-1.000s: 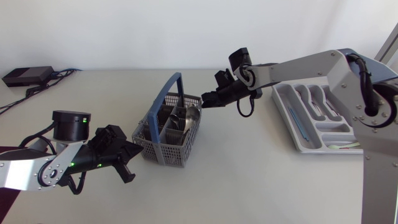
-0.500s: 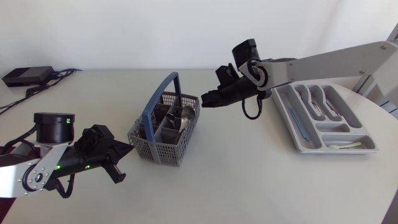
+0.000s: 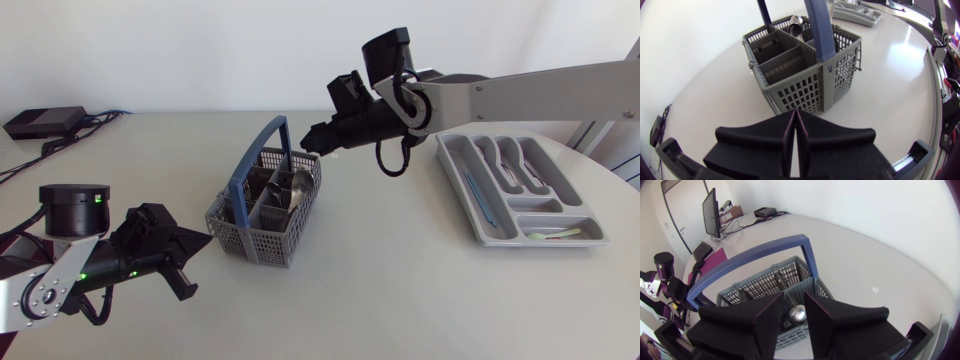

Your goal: Sort the cutlery from the basket into the organizer compartments.

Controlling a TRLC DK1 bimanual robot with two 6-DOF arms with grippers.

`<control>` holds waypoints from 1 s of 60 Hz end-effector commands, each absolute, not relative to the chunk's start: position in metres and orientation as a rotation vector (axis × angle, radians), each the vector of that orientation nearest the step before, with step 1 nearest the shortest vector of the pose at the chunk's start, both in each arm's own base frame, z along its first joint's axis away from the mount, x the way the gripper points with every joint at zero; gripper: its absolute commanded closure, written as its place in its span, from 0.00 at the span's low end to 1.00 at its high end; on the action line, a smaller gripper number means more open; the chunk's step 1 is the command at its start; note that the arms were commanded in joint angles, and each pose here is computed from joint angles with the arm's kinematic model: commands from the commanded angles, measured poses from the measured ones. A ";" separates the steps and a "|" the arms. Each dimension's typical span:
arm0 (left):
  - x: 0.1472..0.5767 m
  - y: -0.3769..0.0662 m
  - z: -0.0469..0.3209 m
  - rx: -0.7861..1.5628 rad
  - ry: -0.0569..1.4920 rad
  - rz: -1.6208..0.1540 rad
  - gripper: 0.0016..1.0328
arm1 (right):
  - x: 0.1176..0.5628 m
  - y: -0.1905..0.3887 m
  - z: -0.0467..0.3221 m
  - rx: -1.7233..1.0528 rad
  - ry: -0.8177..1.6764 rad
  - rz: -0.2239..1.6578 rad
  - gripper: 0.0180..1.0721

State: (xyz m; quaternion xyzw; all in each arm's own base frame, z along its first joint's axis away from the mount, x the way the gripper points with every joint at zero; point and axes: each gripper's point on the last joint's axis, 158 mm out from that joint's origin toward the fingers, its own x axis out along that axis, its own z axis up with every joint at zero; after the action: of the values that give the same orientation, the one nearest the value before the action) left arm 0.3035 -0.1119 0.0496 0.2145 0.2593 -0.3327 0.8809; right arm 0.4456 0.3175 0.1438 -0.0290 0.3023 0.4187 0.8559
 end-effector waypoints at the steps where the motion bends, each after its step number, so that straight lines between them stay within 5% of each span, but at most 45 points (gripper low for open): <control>1: 0.295 -0.114 0.044 0.452 0.544 -0.719 0.97 | 0.454 0.328 0.127 -0.106 0.627 0.898 0.61; 60: 0.290 -0.100 0.036 0.420 0.554 -0.711 0.97 | 0.515 0.362 0.096 -0.284 0.483 0.851 0.58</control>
State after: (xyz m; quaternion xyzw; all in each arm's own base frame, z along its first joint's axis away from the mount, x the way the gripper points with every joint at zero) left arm 0.2960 -0.1014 0.0423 0.1965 0.2641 -0.3377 0.8818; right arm 0.5090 0.3737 0.0887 -0.1284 0.2422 0.4189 0.8657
